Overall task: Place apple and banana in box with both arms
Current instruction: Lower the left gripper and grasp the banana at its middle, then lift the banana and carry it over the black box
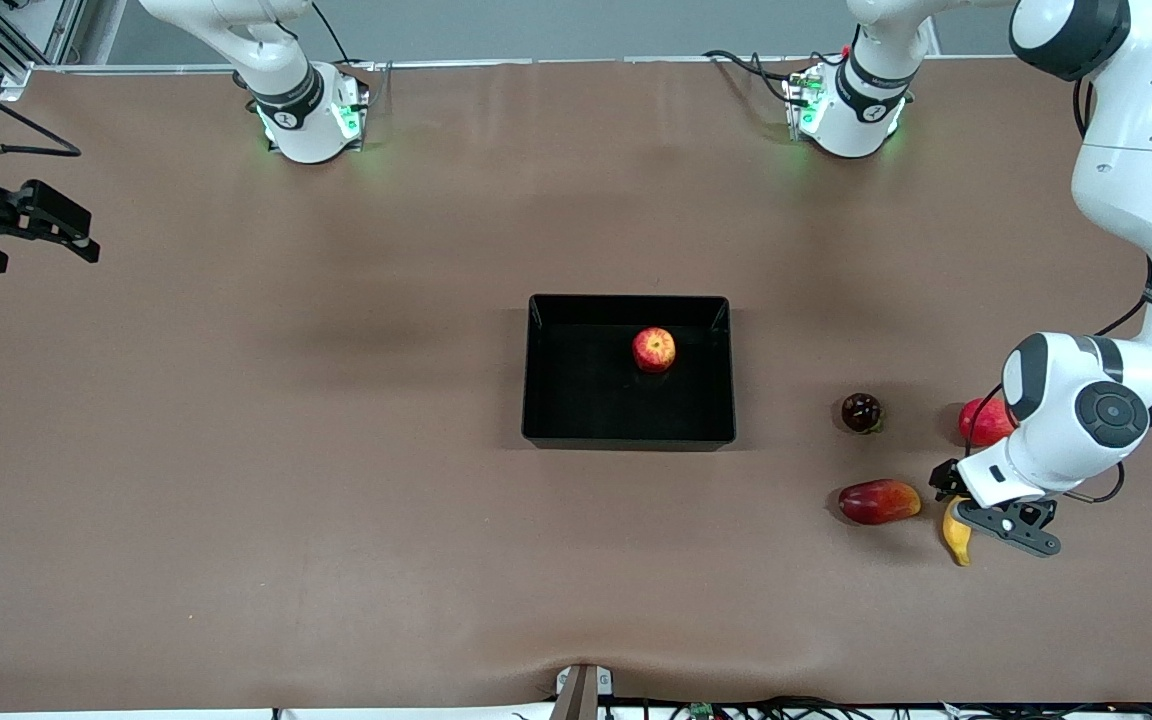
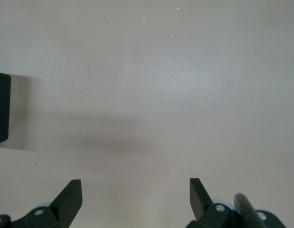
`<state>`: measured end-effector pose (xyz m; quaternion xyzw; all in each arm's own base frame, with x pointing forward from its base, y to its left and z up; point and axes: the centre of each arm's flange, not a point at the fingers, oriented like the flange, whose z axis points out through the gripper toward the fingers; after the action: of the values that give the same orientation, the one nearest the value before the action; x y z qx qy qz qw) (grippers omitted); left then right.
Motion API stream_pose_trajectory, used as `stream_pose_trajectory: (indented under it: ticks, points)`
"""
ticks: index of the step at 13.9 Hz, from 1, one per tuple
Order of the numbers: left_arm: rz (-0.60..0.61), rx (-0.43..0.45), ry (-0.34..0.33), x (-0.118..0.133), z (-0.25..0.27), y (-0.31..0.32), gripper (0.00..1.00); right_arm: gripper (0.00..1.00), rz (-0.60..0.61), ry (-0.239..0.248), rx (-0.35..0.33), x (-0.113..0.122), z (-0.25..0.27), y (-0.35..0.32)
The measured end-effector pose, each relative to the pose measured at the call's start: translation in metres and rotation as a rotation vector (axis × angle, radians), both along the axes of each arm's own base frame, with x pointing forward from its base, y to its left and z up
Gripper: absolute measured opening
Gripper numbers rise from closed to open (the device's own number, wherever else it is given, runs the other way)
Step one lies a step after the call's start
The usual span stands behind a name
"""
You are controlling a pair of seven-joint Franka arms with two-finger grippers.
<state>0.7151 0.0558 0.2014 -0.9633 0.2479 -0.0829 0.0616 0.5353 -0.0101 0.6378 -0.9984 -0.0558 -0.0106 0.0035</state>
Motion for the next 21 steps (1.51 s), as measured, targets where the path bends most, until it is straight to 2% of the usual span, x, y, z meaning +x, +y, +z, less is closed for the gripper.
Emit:
stream_pose_trajectory:
  ticks: [3,4,8,9,14,16,18,21]
  points:
    - [0.010,0.004,-0.003,-0.003,-0.021,0.012,0.95,1.00,0.000,-0.002,0.000,0.000,0.002,0.000]
    - [0.013,0.006,-0.005,-0.003,-0.026,0.016,0.89,1.00,-0.002,0.002,-0.001,-0.001,0.002,-0.001]
    - [0.012,0.016,-0.041,0.005,-0.011,0.021,0.44,1.00,-0.006,0.015,-0.001,-0.002,0.001,-0.004]
    - [0.002,0.021,-0.051,0.007,-0.005,0.021,0.38,1.00,-0.006,0.016,-0.001,-0.002,0.001,-0.004]
    - [-0.117,0.050,-0.115,0.030,0.059,0.008,0.38,1.00,-0.006,0.023,-0.001,-0.003,0.001,-0.004]
    - [-0.131,0.045,-0.106,0.032,0.097,-0.011,0.38,1.00,-0.006,0.028,-0.001,-0.004,0.000,-0.004]
    - [-0.079,-0.024,-0.070,0.027,0.134,-0.040,0.38,1.00,-0.007,0.029,-0.001,-0.004,0.001,-0.004]
    - [0.077,-0.097,-0.007,0.015,0.164,-0.088,0.38,1.00,-0.007,0.028,-0.001,-0.004,0.001,-0.004]
